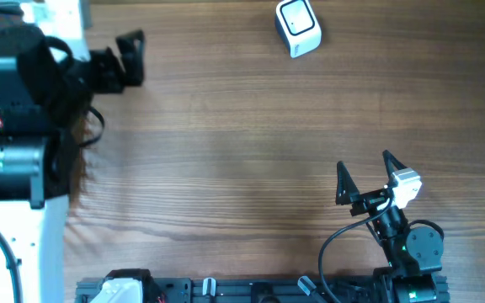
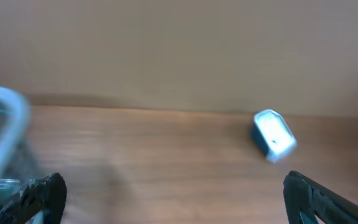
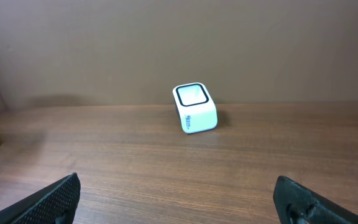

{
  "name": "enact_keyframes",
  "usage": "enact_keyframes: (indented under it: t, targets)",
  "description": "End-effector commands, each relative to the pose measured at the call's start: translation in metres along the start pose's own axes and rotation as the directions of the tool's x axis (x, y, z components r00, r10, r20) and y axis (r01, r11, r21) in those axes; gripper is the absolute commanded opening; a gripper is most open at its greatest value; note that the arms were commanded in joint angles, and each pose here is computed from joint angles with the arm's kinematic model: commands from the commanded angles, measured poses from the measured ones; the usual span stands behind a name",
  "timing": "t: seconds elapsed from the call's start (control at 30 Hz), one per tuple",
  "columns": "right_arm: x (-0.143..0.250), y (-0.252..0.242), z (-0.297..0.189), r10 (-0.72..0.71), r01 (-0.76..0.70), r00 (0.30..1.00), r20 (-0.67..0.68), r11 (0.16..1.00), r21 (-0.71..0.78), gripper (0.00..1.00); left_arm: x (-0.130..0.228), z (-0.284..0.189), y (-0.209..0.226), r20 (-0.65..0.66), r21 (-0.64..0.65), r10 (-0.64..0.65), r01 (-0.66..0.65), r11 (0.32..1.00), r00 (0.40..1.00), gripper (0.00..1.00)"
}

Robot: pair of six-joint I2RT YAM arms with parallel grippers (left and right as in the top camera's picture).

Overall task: Scan the item barcode
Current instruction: 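Reach the left gripper into the basket and grasp the yellow bottle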

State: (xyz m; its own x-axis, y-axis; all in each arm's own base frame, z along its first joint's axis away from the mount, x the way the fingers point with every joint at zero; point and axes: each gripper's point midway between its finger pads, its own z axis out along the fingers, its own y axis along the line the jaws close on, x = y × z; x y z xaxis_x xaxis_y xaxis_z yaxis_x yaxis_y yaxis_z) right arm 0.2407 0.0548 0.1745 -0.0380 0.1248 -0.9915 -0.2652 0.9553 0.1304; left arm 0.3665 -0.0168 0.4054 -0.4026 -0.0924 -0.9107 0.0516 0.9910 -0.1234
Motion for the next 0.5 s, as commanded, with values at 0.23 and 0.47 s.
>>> enact_keyframes:
  t: [0.23,0.47]
  targets:
    - [-0.001,-0.002,0.000,0.001,-0.001,1.000,0.006,1.000,0.009,1.00,-0.034,-0.029,0.196,0.106,-0.520,-0.013,0.067,0.852,0.994,0.94]
    - [-0.001,-0.002,0.000,0.001,-0.001,1.000,0.006,1.000,0.009,1.00,0.027,0.013,0.275,-0.073,-0.578,-0.122,0.058,0.814,0.990,0.93]
